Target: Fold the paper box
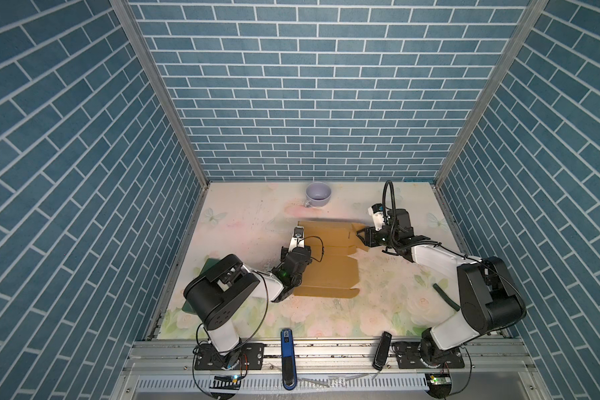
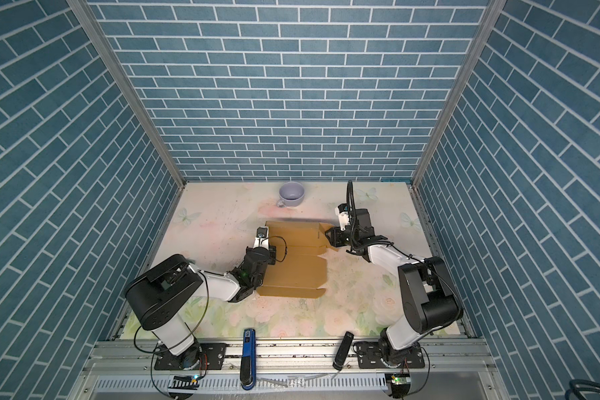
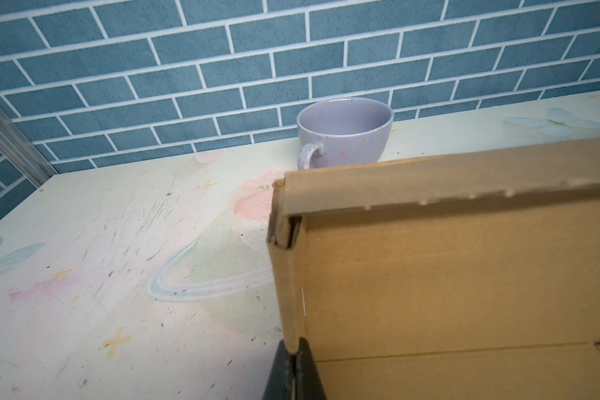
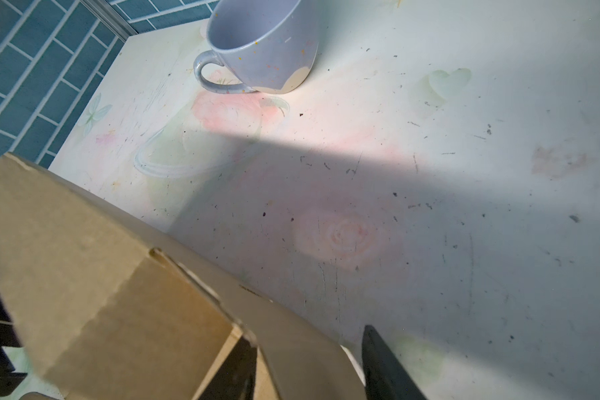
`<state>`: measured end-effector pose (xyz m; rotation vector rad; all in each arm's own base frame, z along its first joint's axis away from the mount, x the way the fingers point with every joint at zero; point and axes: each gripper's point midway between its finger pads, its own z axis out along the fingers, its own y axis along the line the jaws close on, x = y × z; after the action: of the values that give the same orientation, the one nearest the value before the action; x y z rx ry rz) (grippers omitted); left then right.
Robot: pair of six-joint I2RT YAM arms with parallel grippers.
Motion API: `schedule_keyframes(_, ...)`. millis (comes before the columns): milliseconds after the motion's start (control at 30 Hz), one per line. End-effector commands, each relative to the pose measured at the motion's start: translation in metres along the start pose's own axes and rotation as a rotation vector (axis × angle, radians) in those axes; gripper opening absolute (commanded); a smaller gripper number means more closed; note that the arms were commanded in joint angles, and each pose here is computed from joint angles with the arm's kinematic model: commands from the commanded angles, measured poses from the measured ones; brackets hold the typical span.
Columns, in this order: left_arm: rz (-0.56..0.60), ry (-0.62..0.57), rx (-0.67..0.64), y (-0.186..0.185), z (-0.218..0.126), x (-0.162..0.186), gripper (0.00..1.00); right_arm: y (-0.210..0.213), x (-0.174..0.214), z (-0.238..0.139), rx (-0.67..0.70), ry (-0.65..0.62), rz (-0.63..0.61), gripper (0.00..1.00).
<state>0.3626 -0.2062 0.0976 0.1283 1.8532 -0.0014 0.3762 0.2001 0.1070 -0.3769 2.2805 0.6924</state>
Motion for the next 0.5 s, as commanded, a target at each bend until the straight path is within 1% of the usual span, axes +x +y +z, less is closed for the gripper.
schedule_keyframes(0, 0.026, 0.040, -0.004, 0.001, 0.004, 0.011, 0.01, 0.004, 0.004, 0.004, -0.031, 0.002, -0.010, 0.48)
schedule_keyframes(133, 0.025, 0.042, -0.002, 0.000, 0.005, 0.011, 0.01, 0.005, 0.010, 0.007, -0.039, 0.019, -0.006, 0.45)
schedule_keyframes(300, 0.024, 0.046, -0.001, -0.001, 0.005, 0.012, 0.01, 0.015, 0.005, 0.004, -0.058, 0.020, -0.016, 0.30)
schedule_keyframes(467, 0.022, 0.052, -0.002, -0.003, 0.008, 0.015, 0.00, 0.029, 0.004, 0.004, -0.076, 0.039, -0.038, 0.22)
